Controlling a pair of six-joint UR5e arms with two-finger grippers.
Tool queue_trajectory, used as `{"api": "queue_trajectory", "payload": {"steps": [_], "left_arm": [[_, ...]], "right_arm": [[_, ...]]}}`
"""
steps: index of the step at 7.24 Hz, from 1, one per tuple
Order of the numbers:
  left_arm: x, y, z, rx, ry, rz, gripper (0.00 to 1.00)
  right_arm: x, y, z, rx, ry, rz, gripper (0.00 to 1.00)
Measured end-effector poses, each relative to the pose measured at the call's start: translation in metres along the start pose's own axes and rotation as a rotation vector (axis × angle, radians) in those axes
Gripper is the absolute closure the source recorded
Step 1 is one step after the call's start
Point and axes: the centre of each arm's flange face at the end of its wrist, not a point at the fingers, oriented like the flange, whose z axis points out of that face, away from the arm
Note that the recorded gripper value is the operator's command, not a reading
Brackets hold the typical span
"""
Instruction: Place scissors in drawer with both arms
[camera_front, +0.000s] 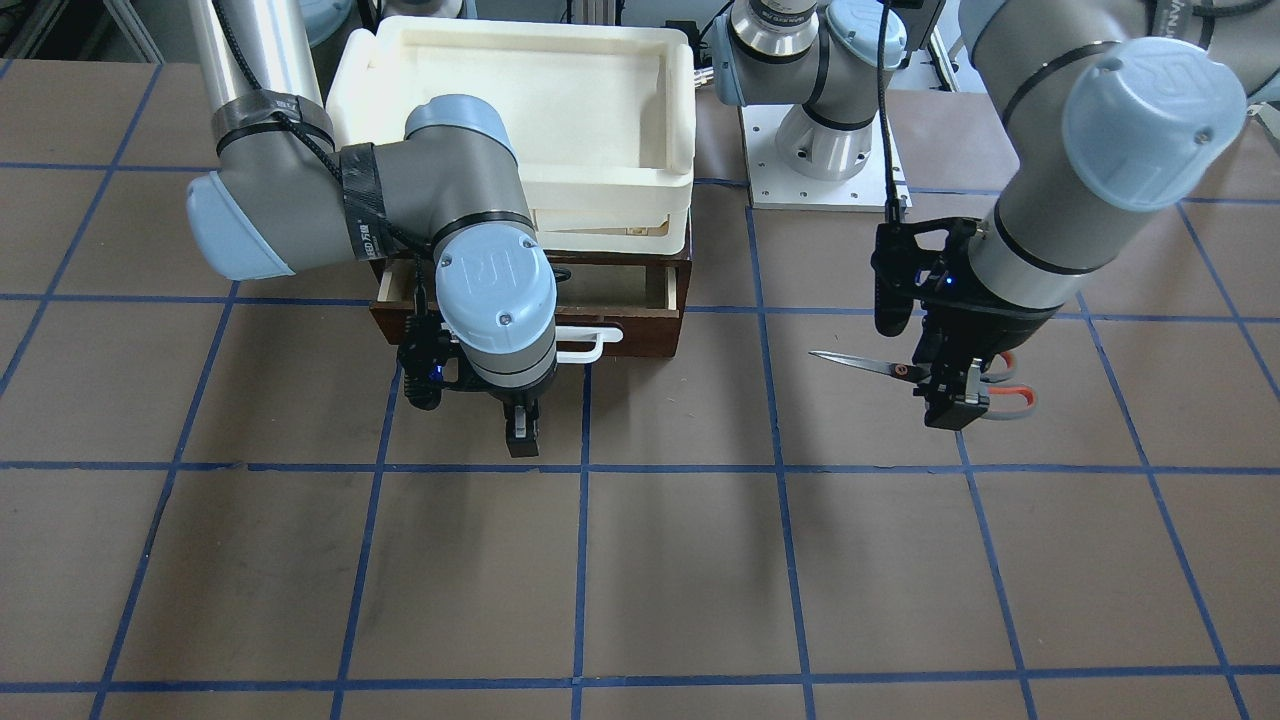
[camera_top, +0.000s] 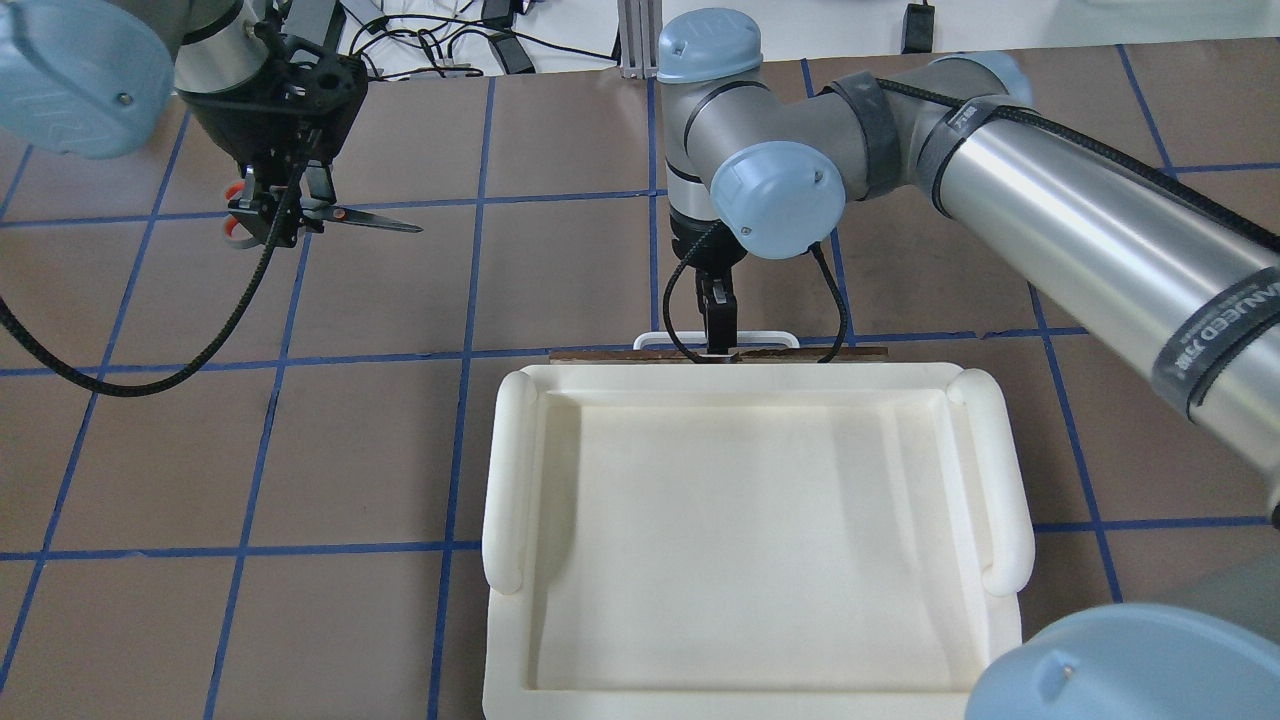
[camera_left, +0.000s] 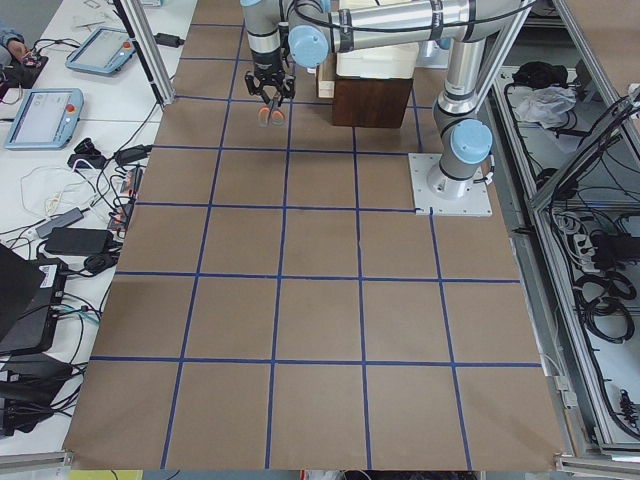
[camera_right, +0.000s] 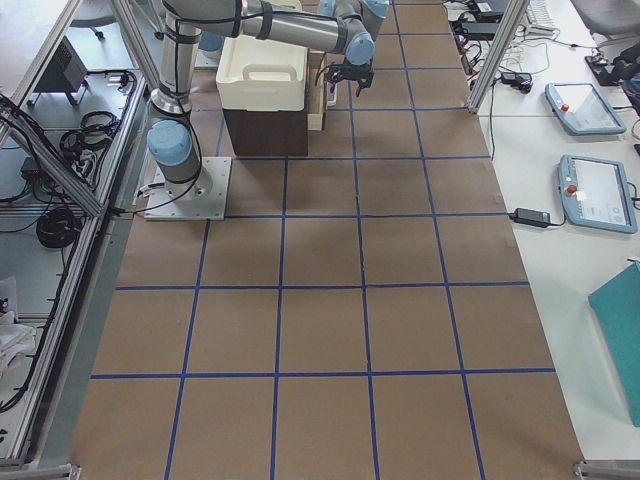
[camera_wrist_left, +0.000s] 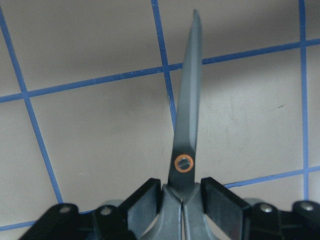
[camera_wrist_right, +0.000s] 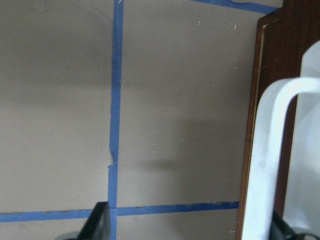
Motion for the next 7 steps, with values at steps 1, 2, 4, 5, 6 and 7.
{"api": "queue_trajectory", "payload": {"steps": [1,2,4,5,6,7], "left_arm": [[0.004,-0.017,-0.005,-0.003,-0.004,0.002,1.0],[0.006,-0.025,-0.008,-0.005,-0.007,0.006,1.0],[0.007,-0.029,-0.007,-0.004,-0.005,0.008,1.0],[0.007,-0.03,-0.006,-0.004,-0.004,0.008,1.0],[0.007,-0.03,-0.006,-0.004,-0.003,0.009,1.0],[0.007,-0.03,-0.006,-0.003,-0.002,0.009,1.0]], "right_arm": [[-0.006,0.001,-0.001,-0.002,-0.008,-0.002,0.0],[-0.012,0.002,0.0,-0.003,-0.014,-0.003,0.0],[-0.02,0.003,0.001,-0.006,-0.03,-0.003,0.0],[-0.025,0.003,0.0,-0.008,-0.04,-0.001,0.0],[-0.031,0.001,-0.003,-0.012,-0.051,0.0,0.0],[-0.035,-0.001,-0.006,-0.014,-0.06,-0.003,0.0]]}}
